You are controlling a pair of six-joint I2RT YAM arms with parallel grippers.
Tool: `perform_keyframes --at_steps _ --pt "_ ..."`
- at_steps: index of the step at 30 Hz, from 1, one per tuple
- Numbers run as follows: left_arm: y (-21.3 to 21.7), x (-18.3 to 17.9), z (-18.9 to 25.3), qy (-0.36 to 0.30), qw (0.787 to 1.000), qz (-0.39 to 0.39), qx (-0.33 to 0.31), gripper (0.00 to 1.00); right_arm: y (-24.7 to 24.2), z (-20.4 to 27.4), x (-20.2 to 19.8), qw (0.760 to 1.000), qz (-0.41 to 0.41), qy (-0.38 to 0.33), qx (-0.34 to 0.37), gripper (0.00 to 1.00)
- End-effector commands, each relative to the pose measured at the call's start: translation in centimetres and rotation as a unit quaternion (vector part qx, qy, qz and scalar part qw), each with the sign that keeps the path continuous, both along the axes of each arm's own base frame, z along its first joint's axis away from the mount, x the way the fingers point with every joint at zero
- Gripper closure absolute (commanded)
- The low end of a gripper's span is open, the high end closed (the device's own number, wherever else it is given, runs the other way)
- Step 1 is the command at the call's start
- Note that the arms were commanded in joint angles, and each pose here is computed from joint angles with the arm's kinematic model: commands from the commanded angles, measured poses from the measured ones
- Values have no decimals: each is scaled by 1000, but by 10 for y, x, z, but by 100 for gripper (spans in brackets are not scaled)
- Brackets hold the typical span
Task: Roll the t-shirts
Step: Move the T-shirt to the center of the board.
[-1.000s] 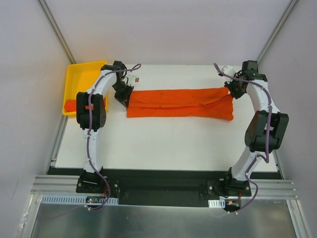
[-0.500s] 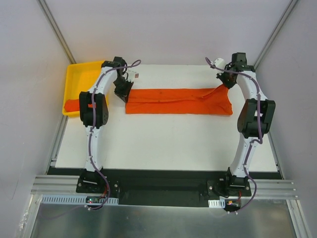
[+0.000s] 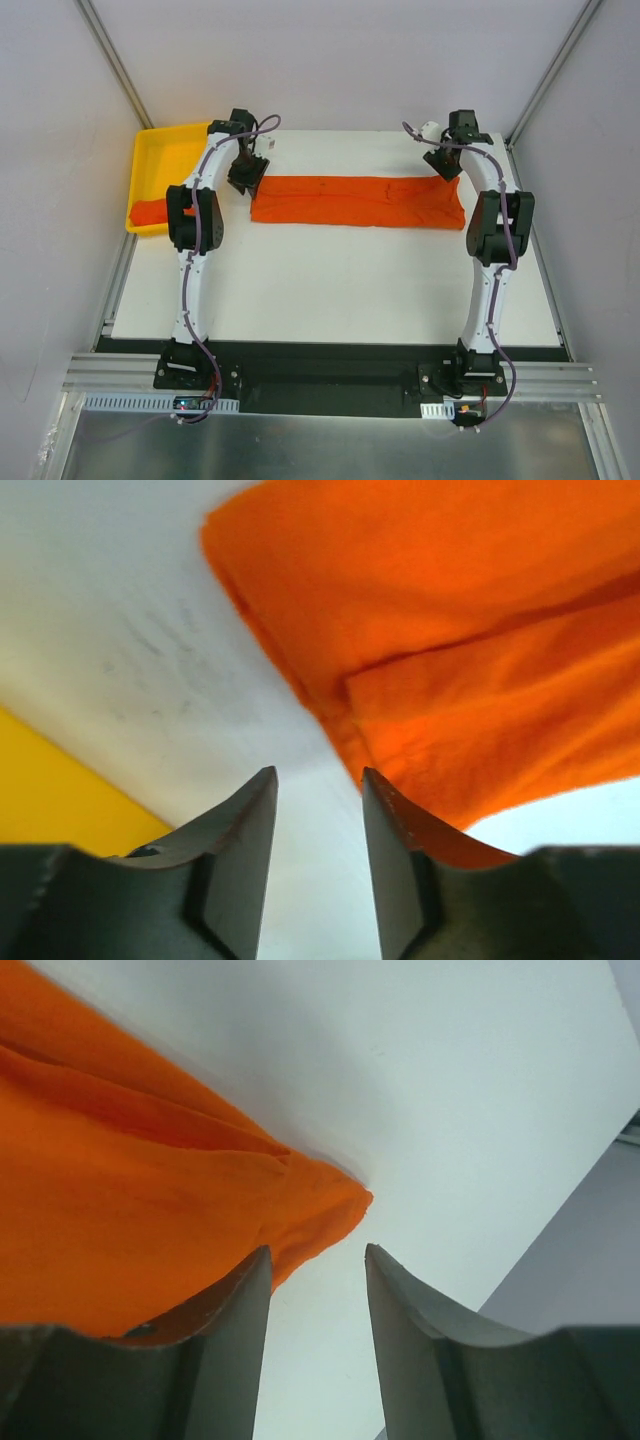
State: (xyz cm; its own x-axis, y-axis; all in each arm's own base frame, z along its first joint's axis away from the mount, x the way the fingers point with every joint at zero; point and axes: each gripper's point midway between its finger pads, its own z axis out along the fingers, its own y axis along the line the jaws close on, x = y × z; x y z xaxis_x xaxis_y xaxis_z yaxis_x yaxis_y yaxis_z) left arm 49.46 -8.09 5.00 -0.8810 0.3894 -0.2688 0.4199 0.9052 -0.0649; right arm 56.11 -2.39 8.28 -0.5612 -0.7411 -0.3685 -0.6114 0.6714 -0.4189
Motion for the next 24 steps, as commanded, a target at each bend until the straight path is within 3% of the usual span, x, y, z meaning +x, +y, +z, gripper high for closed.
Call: perform_keyframes --at_steps 1,5,11,24 --pt "33 28 65 -105 990 71 65 57 -6 70 1 995 -67 -70 12 52" --pt "26 27 89 -126 989 62 41 53 -7 62 -47 997 -70 -26 36 47" --pt "-1 -14 51 -40 999 30 -12 50 -21 8 -130 977 -106 142 118 44" --pt "-8 -38 -10 55 998 19 -26 55 -8 -31 -169 940 -61 263 210 42"
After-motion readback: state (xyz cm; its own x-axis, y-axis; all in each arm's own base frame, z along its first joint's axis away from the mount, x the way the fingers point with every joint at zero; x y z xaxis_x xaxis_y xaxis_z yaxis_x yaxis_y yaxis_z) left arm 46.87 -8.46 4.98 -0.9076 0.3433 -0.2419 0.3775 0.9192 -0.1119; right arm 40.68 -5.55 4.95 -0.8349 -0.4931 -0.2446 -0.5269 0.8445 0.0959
